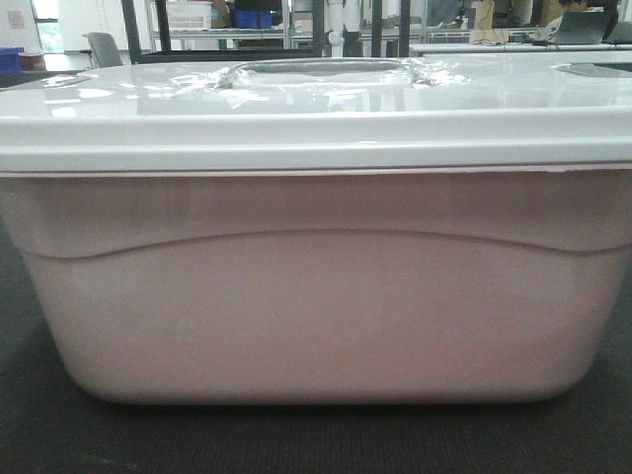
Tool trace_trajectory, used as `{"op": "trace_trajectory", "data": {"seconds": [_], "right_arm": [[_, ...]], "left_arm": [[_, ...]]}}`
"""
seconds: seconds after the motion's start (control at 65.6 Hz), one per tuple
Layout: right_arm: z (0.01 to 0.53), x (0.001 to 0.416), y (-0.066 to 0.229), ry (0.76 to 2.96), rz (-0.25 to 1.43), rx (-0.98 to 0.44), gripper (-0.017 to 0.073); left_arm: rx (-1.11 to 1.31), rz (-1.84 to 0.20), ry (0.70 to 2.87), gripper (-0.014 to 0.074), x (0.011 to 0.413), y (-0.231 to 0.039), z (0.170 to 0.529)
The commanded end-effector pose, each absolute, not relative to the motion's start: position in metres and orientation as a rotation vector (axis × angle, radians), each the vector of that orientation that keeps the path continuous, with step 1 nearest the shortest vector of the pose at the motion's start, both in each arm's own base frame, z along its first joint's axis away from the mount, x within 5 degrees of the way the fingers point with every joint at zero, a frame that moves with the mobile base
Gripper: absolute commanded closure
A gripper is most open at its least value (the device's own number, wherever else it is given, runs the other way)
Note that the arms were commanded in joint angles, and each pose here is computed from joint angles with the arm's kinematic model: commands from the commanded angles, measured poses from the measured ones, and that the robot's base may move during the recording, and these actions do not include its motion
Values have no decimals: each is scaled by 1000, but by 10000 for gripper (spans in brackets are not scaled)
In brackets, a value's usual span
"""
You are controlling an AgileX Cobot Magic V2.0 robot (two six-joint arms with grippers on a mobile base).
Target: Grab white bin and place on right shelf
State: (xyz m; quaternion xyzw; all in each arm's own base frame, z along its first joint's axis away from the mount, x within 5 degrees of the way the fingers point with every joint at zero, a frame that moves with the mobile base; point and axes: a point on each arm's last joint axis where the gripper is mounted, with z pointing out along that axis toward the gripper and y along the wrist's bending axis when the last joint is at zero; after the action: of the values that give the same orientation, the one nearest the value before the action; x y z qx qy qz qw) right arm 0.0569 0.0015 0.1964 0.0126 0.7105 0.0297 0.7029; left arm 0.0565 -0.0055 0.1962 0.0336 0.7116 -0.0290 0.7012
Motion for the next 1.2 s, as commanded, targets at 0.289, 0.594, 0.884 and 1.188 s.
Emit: {"op": "trace_trajectory", "data": {"seconds": [0.289, 0.594, 0.884, 1.188], "right_arm": [[206, 55, 1, 1473, 57, 22, 495], [206, 55, 1, 1473, 57, 22, 495], [206, 55, 1, 1473, 57, 22, 495], [206, 55, 1, 1473, 57, 22, 495]], "left_arm": [[56, -71, 1490, 712, 56, -5, 205], [56, -71, 1490, 712, 56, -5, 205], [56, -71, 1490, 712, 56, -5, 205], [56, -71, 1490, 712, 56, -5, 205]]}}
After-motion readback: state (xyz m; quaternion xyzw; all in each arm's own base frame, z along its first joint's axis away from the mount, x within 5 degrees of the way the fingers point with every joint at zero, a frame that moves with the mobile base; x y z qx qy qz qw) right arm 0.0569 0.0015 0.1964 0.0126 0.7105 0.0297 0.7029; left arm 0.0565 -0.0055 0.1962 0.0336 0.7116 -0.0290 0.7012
